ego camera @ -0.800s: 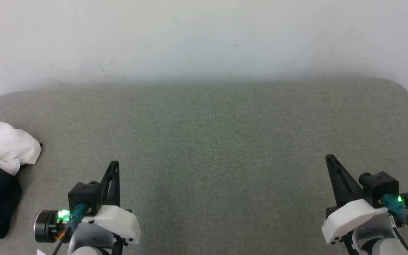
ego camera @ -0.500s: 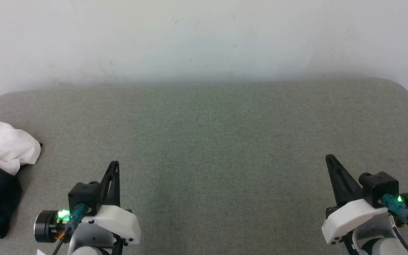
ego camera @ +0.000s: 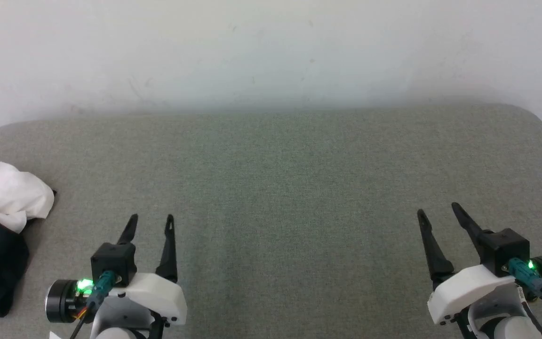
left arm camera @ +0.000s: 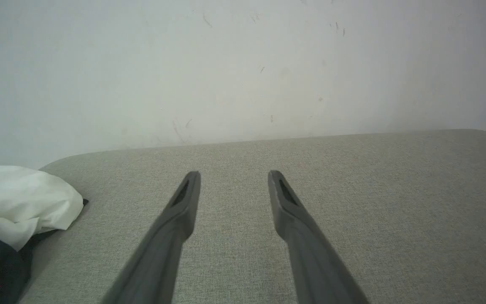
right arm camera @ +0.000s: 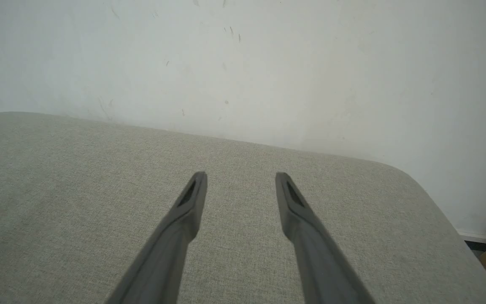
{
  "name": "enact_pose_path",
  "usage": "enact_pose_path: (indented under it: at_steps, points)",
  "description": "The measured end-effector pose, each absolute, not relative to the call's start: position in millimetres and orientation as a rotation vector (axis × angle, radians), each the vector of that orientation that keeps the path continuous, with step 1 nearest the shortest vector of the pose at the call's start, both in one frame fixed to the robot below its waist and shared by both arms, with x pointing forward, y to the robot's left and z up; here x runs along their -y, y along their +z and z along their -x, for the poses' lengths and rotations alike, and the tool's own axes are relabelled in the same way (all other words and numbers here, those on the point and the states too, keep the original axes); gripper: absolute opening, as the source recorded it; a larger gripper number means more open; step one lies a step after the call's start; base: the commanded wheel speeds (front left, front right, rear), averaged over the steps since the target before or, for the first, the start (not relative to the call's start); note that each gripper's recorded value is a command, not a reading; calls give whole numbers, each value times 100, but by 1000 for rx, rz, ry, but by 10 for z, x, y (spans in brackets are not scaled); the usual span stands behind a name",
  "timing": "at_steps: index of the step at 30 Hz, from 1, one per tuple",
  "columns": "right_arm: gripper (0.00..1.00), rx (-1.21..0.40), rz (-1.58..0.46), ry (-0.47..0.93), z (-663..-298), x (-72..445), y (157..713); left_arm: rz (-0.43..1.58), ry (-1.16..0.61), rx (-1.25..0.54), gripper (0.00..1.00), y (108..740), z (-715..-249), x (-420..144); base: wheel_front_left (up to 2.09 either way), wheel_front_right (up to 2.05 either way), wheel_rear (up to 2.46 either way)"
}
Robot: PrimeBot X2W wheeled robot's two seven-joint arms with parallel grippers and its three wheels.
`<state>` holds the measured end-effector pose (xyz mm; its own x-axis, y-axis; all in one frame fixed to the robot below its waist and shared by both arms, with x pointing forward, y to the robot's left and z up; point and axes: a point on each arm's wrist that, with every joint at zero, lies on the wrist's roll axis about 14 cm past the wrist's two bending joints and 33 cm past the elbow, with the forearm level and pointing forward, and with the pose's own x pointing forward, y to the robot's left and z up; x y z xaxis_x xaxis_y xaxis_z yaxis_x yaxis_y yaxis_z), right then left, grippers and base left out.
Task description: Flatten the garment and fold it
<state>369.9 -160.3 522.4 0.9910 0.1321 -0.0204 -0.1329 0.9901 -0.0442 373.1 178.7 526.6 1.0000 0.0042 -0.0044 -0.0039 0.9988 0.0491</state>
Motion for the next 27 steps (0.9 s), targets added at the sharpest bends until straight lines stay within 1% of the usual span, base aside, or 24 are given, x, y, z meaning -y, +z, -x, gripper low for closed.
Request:
enact_pose_path:
  at_steps: [14,27]
  points:
    - [100,-6,42,155,-3729,1532,5234,-48,26,8,100,5272,-3687,-1837,0,0,0]
    - [100,16,32,236,-3820,1252,5262,-45,114,34,100,5316,-3536,-2087,0,0,0]
